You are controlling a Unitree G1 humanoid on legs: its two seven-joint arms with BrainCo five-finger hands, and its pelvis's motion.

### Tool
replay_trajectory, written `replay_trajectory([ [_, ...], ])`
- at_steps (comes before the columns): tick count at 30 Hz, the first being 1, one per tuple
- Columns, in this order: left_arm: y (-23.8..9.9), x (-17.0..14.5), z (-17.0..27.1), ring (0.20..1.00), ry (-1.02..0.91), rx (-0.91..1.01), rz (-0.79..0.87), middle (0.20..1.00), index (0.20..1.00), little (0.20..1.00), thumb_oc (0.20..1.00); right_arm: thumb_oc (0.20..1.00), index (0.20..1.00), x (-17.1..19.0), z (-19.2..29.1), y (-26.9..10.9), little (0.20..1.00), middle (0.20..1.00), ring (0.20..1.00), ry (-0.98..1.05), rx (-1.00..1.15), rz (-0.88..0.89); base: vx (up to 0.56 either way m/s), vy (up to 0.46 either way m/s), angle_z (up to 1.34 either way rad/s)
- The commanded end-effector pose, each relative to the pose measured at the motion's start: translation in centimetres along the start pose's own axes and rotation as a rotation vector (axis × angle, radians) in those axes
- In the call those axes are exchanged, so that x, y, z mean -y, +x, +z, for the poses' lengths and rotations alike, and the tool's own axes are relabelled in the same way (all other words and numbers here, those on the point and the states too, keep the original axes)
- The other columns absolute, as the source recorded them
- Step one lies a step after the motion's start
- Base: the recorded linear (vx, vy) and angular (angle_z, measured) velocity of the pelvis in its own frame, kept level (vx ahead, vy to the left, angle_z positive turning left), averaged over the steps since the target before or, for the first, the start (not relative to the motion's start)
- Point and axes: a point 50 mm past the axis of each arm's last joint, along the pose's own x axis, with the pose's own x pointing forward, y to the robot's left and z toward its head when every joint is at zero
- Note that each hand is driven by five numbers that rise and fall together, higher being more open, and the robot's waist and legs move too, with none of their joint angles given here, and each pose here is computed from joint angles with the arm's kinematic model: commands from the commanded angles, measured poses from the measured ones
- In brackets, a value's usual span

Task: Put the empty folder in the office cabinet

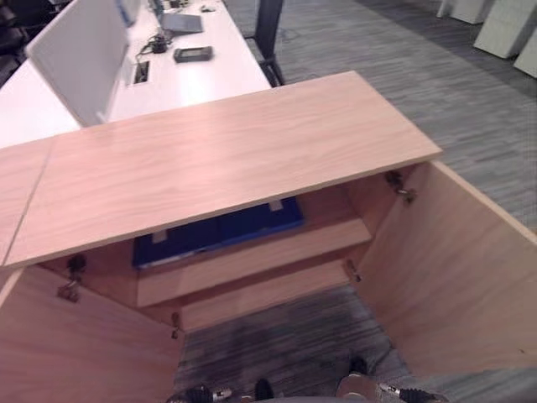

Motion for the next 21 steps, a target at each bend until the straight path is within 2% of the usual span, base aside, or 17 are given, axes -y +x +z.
replay_trajectory([
  [1,-0.1,-1.1,-1.2,1.0,0.005,-0.05,0.058,1.0,1.0,1.0,1.0,1.0,1.0,-1.4,-2.5,0.0,1.0,1.0,1.0,0.023,-0.091,0.02,0.07,-0.125,-0.18],
  [7,-0.1,-1.4,-0.9,1.0,0.008,-0.04,0.066,1.0,1.0,1.0,1.0,1.0,1.0,-1.8,-3.2,0.0,1.0,1.0,1.0,0.036,-0.088,0.011,0.07,-0.147,-0.41],
  [16,-0.1,-0.9,0.1,1.0,0.071,-0.008,0.058,1.0,1.0,1.0,1.0,1.0,1.0,-1.2,-2.6,0.0,1.0,1.0,1.0,0.064,-0.038,-0.035,0.05,-0.121,-0.12],
  [21,-0.1,-1.1,-0.3,1.0,0.085,-0.027,0.061,1.0,1.0,1.0,1.0,1.0,1.0,-1.1,-3.8,0.0,1.0,1.0,1.0,0.068,-0.073,-0.033,0.04,-0.076,-0.13],
])
